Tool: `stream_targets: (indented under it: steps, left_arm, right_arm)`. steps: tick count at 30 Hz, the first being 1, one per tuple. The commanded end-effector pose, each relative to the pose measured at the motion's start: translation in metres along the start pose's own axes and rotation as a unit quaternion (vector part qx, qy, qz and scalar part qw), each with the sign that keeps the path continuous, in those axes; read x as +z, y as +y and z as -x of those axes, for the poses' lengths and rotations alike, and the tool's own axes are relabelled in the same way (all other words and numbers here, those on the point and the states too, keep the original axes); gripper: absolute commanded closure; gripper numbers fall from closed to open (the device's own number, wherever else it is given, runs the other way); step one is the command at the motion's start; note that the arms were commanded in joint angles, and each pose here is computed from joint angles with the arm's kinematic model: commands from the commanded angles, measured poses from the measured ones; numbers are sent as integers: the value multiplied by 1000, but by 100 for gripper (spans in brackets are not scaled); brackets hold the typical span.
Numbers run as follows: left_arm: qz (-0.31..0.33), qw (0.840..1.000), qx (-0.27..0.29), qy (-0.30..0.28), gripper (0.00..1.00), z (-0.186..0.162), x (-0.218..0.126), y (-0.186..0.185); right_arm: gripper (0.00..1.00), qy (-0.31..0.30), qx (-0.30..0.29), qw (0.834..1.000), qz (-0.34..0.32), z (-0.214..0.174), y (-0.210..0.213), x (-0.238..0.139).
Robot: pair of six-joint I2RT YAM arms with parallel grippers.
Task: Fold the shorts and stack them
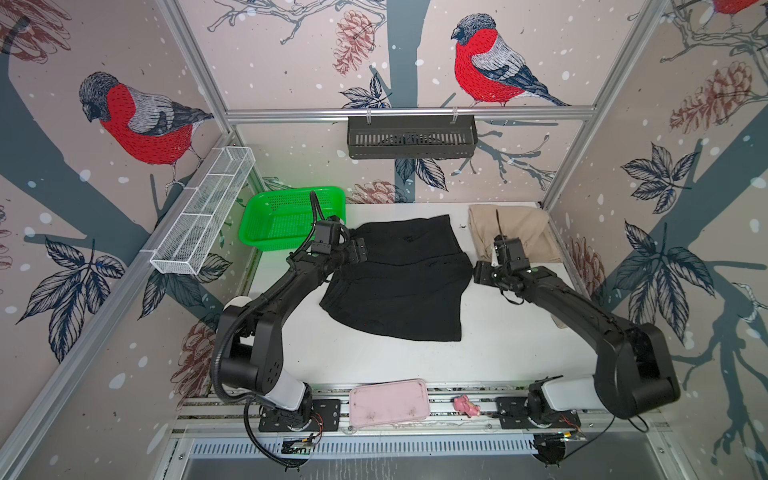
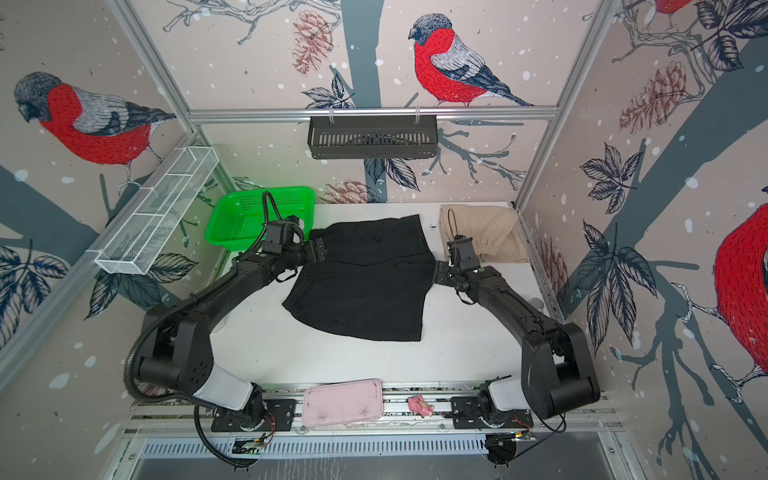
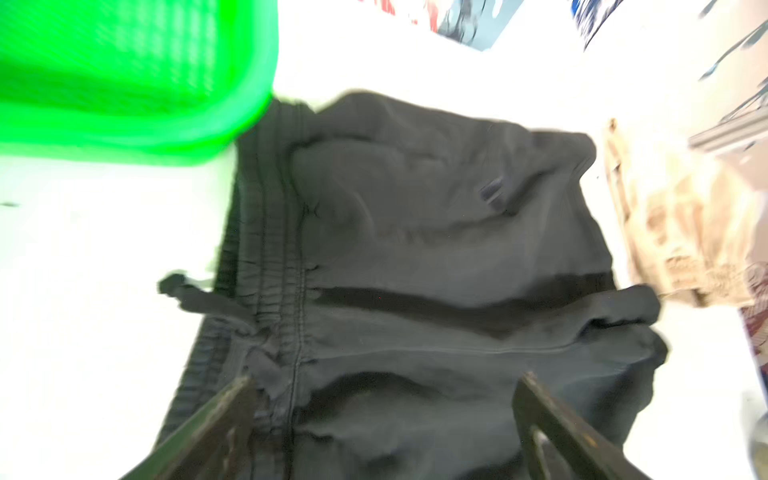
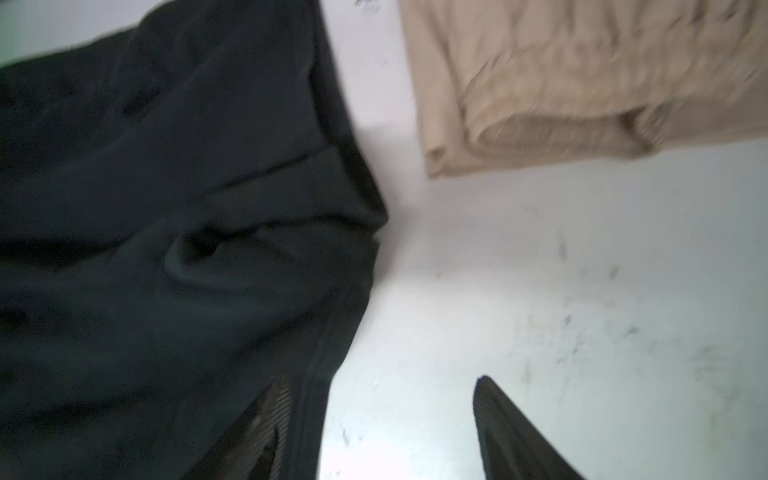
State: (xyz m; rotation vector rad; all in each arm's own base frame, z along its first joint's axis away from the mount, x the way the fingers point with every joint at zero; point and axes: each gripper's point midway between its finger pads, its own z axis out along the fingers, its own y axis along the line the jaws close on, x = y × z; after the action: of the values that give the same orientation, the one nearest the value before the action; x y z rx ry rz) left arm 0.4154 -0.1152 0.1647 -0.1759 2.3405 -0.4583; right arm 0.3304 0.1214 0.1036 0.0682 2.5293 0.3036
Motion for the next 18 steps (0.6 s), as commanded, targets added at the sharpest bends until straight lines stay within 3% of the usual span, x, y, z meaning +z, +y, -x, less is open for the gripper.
stream_targets:
  steps: [1,4,8,13,18]
  left_arm:
    - [96,994,-36,20,3,-19,-24,40]
    - [133,988,-74,18,3,-40,-42,71]
    - [141,982,-124,24,3,-70,-50,100]
    - [107,978,-175,29,3,-95,-44,112]
    - [110,978,-173,31,3,-106,-40,120]
  right_arm:
    - [28,96,11,995,0,-78,13,-8]
    - [28,128,30,991,12,-128,25,-17]
    - [29,123,60,989,48,-158,44,-25]
    - [33,97,55,992,60,-161,52,-20]
    - [39,84,41,993,68,-157,59,-10]
